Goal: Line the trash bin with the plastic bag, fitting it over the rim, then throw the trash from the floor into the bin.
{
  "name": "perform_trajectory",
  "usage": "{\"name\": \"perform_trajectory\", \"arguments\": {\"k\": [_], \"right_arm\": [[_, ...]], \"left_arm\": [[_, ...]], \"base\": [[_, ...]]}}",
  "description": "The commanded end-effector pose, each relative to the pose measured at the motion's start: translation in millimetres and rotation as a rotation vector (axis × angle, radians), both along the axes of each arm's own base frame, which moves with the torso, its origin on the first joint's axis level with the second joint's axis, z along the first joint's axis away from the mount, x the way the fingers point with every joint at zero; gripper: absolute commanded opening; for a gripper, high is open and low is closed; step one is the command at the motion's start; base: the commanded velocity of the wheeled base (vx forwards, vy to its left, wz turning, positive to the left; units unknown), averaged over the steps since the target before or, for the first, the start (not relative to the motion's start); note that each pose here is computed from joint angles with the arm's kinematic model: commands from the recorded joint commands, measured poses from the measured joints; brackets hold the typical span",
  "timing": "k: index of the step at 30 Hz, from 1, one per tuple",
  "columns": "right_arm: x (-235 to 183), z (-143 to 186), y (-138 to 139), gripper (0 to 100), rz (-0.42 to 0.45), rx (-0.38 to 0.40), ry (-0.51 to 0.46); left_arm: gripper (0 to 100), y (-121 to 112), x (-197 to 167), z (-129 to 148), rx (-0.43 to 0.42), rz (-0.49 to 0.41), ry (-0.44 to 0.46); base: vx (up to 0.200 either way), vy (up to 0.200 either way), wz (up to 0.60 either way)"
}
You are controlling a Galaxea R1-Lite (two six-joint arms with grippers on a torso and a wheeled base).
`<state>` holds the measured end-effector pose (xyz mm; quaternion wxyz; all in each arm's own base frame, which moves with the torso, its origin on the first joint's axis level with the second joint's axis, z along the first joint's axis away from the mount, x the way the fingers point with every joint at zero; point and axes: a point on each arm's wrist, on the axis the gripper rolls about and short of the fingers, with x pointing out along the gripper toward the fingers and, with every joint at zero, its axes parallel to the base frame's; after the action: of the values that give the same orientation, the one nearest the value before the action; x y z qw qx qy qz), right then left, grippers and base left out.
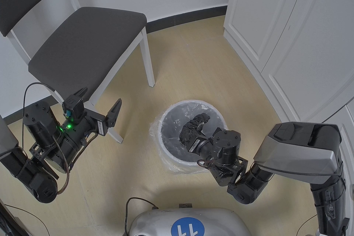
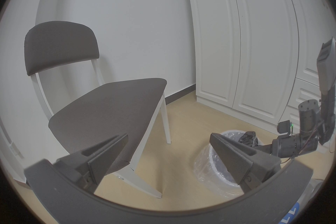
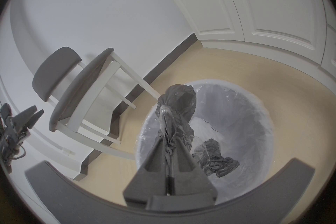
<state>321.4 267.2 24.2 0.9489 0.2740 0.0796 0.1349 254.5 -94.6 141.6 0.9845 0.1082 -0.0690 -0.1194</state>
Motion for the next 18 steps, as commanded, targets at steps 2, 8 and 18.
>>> {"name": "perform_trajectory", "arguments": {"k": [2,8,18], "right_arm": [[11,10,7,0,-0.063,0.000,0.008],[17,13,7,0,-0.099,-0.006,0.051],[22,13,10,0,-0.132,-0.001,0.105]], "left_arm": [[100,-1,-1,0,0.000,-0.004,0.000],[100,-1,-1,0,0.000,-0.004,0.000],[100,-1,-1,0,0.000,-0.004,0.000]], "base": [[0.000,0.000,0.00],[0.000,0.000,0.00],[0.000,0.000,0.00]]}}
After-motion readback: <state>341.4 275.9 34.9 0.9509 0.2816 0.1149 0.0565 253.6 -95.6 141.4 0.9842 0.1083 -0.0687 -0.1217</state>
